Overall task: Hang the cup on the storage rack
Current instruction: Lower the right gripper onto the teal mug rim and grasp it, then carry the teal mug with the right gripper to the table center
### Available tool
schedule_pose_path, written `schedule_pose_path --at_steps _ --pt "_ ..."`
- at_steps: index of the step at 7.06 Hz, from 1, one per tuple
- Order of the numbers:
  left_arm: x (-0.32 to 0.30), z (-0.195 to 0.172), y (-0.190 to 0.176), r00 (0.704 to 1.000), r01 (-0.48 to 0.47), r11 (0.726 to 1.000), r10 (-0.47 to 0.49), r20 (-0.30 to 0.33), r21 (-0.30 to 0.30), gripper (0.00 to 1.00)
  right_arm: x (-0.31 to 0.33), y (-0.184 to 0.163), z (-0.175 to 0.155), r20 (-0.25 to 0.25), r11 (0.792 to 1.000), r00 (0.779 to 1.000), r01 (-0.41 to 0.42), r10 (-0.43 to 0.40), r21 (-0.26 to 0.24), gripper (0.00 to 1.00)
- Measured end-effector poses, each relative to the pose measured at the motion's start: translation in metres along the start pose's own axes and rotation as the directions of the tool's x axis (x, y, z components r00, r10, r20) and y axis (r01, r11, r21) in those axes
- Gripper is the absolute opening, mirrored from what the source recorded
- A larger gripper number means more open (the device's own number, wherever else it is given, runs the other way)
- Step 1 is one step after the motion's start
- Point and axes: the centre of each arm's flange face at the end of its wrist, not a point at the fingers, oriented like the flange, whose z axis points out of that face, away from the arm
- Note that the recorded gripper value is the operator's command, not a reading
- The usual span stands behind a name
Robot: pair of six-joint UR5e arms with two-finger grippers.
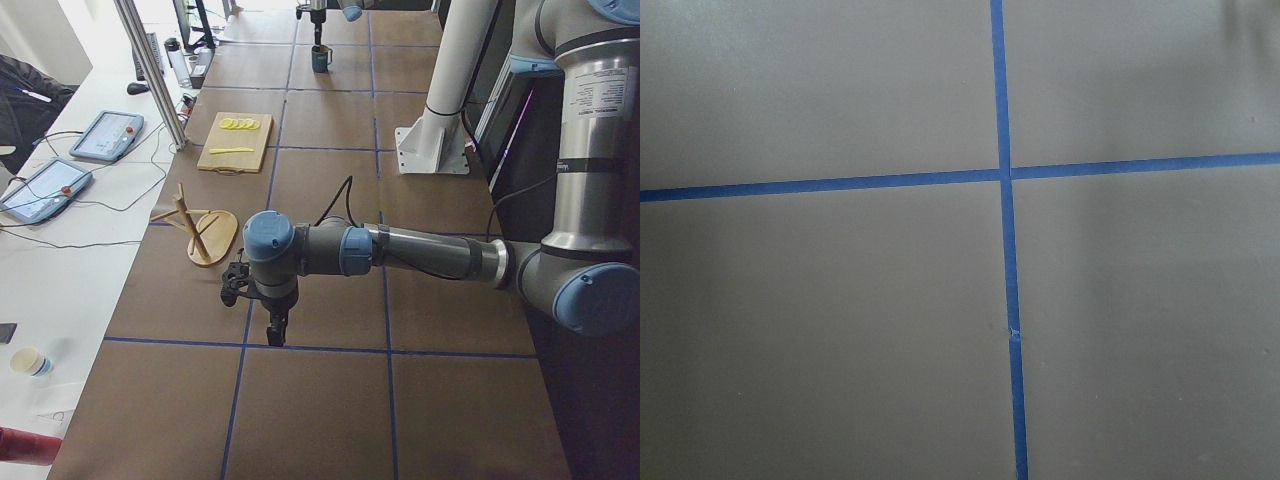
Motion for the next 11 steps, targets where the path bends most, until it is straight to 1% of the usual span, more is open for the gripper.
schedule_pose_path --at_steps 1,3,4,5,6,7,8,9,10,11 --pt "0.000 0.000 0.000 1.000 0.000 1.000 0.000 0.000 0.000 1.00 0.000 0.000 0.000 -0.003 1.000 1.000 0.001 -0.001 0.002 0.00" --pt "0.000 0.000 0.000 1.000 0.000 1.000 0.000 0.000 0.000 1.00 0.000 -0.001 -0.001 -0.004 1.000 1.000 0.000 0.000 0.005 0.00" --pt "0.000 0.000 0.000 1.000 0.000 1.000 0.000 0.000 0.000 1.00 -0.001 -0.001 -0.007 0.014 1.000 1.000 -0.004 0.004 0.002 0.00" --pt "0.000 0.000 0.000 1.000 -0.001 1.000 0.001 0.000 0.001 1.00 -0.004 -0.005 -0.018 0.042 1.000 0.999 -0.030 0.030 -0.004 0.00" --pt "0.000 0.000 -0.001 1.000 -0.001 1.000 0.001 0.000 0.001 1.00 -0.016 -0.016 -0.033 0.069 0.995 0.993 -0.097 0.098 -0.017 0.00" --pt "0.000 0.000 -0.001 1.000 -0.001 1.000 0.001 0.000 0.001 1.00 -0.038 -0.029 -0.053 0.090 0.983 0.979 -0.184 0.185 -0.025 0.00" --pt "0.000 0.000 -0.001 1.000 -0.001 1.000 0.001 0.000 0.001 1.00 -0.076 -0.041 -0.076 0.112 0.957 0.950 -0.289 0.291 -0.031 0.00" --pt "0.000 -0.001 -0.001 1.000 -0.002 1.000 0.002 0.000 0.002 1.00 -0.117 -0.045 -0.091 0.130 0.923 0.913 -0.383 0.386 -0.046 0.00" --pt "0.001 -0.001 -0.001 1.000 -0.002 1.000 0.002 0.000 0.002 1.00 -0.157 -0.045 -0.094 0.138 0.887 0.876 -0.456 0.461 -0.069 0.00" --pt "0.001 -0.001 -0.001 1.000 -0.002 1.000 0.002 0.000 0.002 1.00 -0.212 -0.041 -0.089 0.137 0.838 0.827 -0.538 0.546 -0.090 0.00"
